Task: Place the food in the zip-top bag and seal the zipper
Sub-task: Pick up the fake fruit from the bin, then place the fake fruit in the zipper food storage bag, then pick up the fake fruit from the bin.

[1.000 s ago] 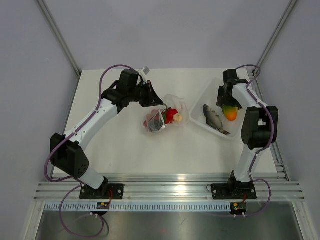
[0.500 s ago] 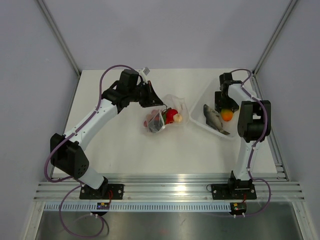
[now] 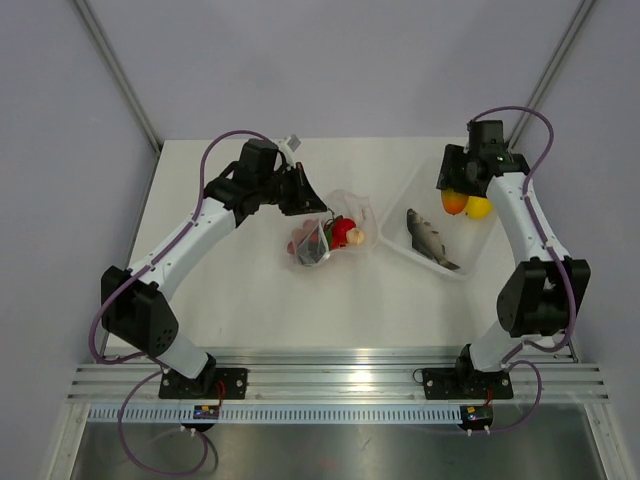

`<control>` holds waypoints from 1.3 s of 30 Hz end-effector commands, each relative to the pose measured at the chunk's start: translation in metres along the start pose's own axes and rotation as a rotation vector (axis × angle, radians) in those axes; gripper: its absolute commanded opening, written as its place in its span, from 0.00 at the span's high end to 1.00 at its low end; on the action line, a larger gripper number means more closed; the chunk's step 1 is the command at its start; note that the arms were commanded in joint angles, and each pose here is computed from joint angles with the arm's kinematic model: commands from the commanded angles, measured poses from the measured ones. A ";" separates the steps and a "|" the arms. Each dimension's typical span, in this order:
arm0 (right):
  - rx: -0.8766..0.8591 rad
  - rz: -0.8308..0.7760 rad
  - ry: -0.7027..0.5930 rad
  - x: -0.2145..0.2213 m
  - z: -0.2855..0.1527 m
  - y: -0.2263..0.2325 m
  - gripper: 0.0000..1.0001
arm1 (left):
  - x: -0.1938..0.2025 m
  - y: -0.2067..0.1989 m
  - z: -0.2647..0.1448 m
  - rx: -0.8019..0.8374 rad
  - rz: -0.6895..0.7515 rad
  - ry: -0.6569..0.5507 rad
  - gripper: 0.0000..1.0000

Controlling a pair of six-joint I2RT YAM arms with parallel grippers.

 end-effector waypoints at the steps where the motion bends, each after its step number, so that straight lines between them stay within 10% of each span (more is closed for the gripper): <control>1: -0.166 0.075 -0.100 -0.015 -0.049 0.027 0.48 | 0.000 -0.011 0.001 0.047 0.033 0.021 1.00; 10: -0.426 -0.043 -0.296 -0.033 -0.152 0.133 0.47 | -0.004 -0.013 -0.001 0.037 0.041 0.004 1.00; 23: -0.617 -0.183 -0.172 0.007 -0.126 0.270 0.46 | -0.006 -0.016 -0.004 0.035 0.025 -0.008 1.00; 27: -0.676 -0.235 -0.120 0.018 -0.119 0.298 0.17 | -0.007 -0.022 -0.004 0.054 0.014 -0.007 1.00; 30: -0.658 -0.269 -0.119 0.018 -0.125 0.295 0.01 | -0.009 -0.024 -0.004 0.059 0.018 -0.010 1.00; 39: -0.404 -0.207 -0.233 -0.008 -0.133 0.216 0.03 | -0.009 -0.023 -0.002 0.056 0.017 -0.010 1.00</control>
Point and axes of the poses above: each gripper's point midway between its finger pads, its own z axis out along the fingers, its own y axis along the line the jaws close on, x = y × z, the point moved 1 cm from there along -z, back along the fingers, and after that the axes turned 14 degrees about -z, right-handed, at the moved point
